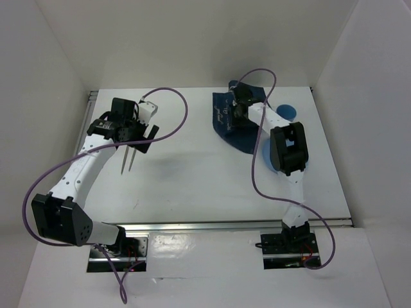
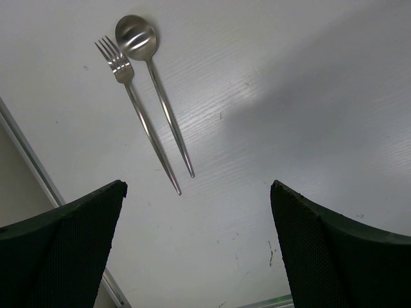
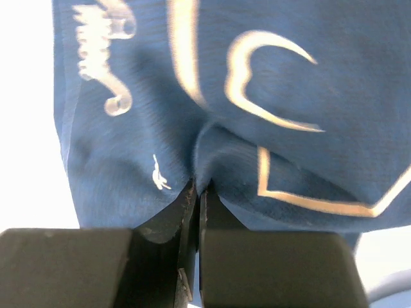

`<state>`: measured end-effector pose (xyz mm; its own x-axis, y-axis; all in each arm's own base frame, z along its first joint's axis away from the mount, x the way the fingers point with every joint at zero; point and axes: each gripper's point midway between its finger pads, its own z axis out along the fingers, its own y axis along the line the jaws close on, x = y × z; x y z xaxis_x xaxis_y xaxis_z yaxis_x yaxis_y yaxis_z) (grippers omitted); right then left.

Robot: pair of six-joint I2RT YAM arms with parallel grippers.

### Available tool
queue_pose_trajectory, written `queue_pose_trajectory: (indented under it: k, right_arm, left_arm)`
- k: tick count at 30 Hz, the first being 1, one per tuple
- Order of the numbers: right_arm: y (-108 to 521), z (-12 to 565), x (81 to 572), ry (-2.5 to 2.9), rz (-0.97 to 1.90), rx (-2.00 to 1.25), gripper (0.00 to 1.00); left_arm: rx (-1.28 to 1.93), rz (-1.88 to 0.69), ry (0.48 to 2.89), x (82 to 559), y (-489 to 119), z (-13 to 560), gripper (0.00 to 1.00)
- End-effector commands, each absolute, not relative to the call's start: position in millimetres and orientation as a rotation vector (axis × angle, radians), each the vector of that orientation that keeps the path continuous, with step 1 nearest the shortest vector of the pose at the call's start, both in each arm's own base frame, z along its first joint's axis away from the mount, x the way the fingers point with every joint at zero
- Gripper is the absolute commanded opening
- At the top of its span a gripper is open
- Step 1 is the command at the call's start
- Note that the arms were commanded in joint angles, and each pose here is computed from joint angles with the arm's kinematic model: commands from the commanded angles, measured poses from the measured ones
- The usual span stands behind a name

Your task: Set the dinner table for one person

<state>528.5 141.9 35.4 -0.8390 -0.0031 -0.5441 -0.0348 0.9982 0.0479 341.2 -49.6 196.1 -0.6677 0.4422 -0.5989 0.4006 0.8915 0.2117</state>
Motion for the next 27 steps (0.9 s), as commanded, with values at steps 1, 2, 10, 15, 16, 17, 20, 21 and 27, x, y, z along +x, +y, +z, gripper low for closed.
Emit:
queue_pose_trajectory:
  k: [1,2,10,15,16,17,20,21,27]
  right_arm:
    - [234.7,140.6,492.0,2.306,0.353,-0.469,0.0]
    - [245.1,147.6,478.8,2.271,0.362,-0.565,0.0]
    - [240.9,81.0,306.8,2.685,0.39,-0.63,0.0]
    - [254.1,81.7,239.1,2.711,0.454,-0.712,0.65]
    - [256.1,84.9,237.5,2.703,0.448,-0.702,0.73]
    - [252.8,85.3,236.6,2.705,0.435,-0.679,0.81]
    - [255.4,115.4,243.7,2.613,0.468,-0.627,0.93]
    - [257.0,131.7,249.0,2.56,0.482,-0.599,0.94]
    - [226.0,169.9,297.6,2.495,0.378,-0.335,0.98]
  left_arm:
    - [0.578,0.061,2.325,346.6,-54.9,215.0,1.0]
    - [0.583,0.046,2.324,346.3,-57.0,214.9,1.0]
    - [0.537,-0.006,2.388,344.7,-62.6,205.9,1.0]
    - [0.584,-0.109,2.455,348.1,-77.5,193.0,1.0]
    - [0.602,-0.122,2.467,348.7,-79.5,189.7,1.0]
    - [0.608,-0.137,2.476,351.4,-81.9,186.3,1.0]
    - [0.671,-0.206,2.548,358.2,-95.8,167.0,1.0]
    - [0.691,-0.214,2.571,360.0,-100.8,160.7,1.0]
    - [0.747,-0.139,2.772,388.3,-114.0,87.7,1.0]
